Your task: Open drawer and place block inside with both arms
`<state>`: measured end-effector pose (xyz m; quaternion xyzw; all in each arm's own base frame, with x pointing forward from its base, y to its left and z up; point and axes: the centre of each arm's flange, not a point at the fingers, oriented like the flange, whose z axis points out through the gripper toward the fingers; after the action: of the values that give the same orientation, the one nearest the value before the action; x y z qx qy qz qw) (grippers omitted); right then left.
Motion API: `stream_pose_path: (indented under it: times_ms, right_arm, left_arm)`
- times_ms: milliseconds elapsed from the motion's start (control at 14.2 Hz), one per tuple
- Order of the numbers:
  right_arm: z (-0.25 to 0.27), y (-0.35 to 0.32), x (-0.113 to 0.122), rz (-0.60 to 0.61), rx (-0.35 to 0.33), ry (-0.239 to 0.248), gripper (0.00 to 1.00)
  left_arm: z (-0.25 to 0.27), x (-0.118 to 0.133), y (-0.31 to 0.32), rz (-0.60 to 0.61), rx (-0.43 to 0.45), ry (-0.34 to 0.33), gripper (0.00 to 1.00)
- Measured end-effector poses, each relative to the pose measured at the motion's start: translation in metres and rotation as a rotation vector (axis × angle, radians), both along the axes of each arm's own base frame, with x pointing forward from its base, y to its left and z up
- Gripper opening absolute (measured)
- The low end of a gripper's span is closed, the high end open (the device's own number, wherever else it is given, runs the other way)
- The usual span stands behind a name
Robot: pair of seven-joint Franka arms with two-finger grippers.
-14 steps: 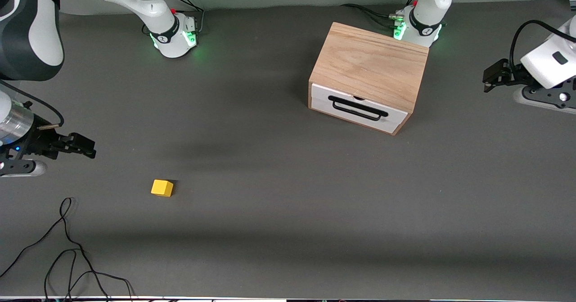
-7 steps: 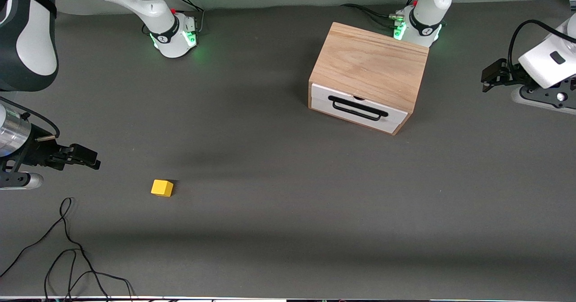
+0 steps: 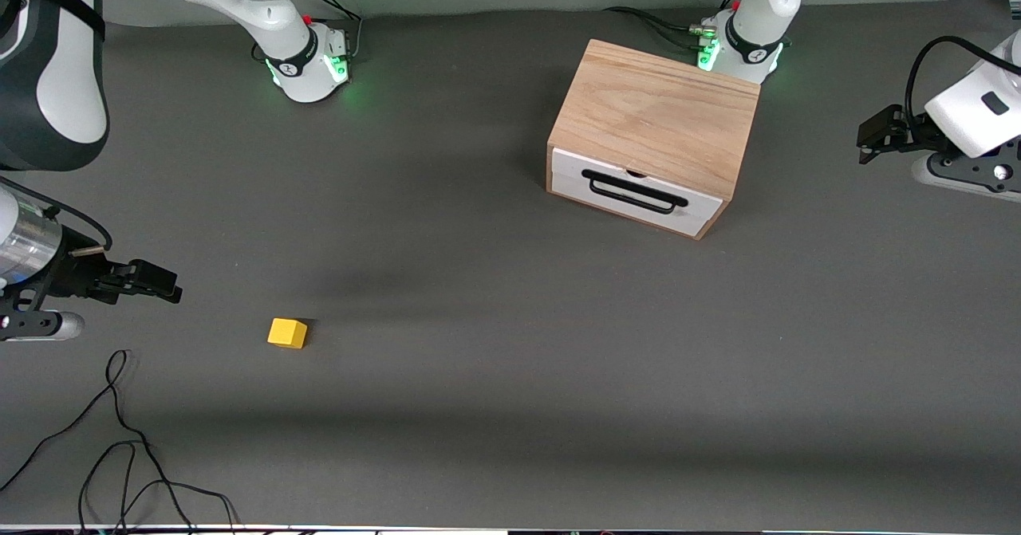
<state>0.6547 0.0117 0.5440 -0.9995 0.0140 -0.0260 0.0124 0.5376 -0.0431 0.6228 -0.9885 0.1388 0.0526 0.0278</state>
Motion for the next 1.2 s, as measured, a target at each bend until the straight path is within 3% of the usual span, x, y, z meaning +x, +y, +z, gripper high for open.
stream_pose_path:
  times_ms: [353,636,848,1201]
  right_arm:
    - [0.0,-0.001,0.0,-0.001,0.0,0.0,1.0]
    - [0.0,-0.012,0.0,-0.018,-0.001,-0.001,1.0]
    - [0.0,-0.019,0.0,-0.028,-0.004,-0.001,1.0]
    - [0.0,-0.021,0.001,-0.03,-0.011,-0.001,1.0]
  left_arm:
    - [-0.016,0.013,-0.024,-0.022,0.003,0.019,1.0]
    - [-0.037,0.021,-0.053,0.052,0.019,0.039,1.0]
    - [-0.068,0.033,-0.089,0.17,0.023,0.052,1.0]
    - [-0.136,0.049,-0.114,0.532,-0.017,0.205,1.0]
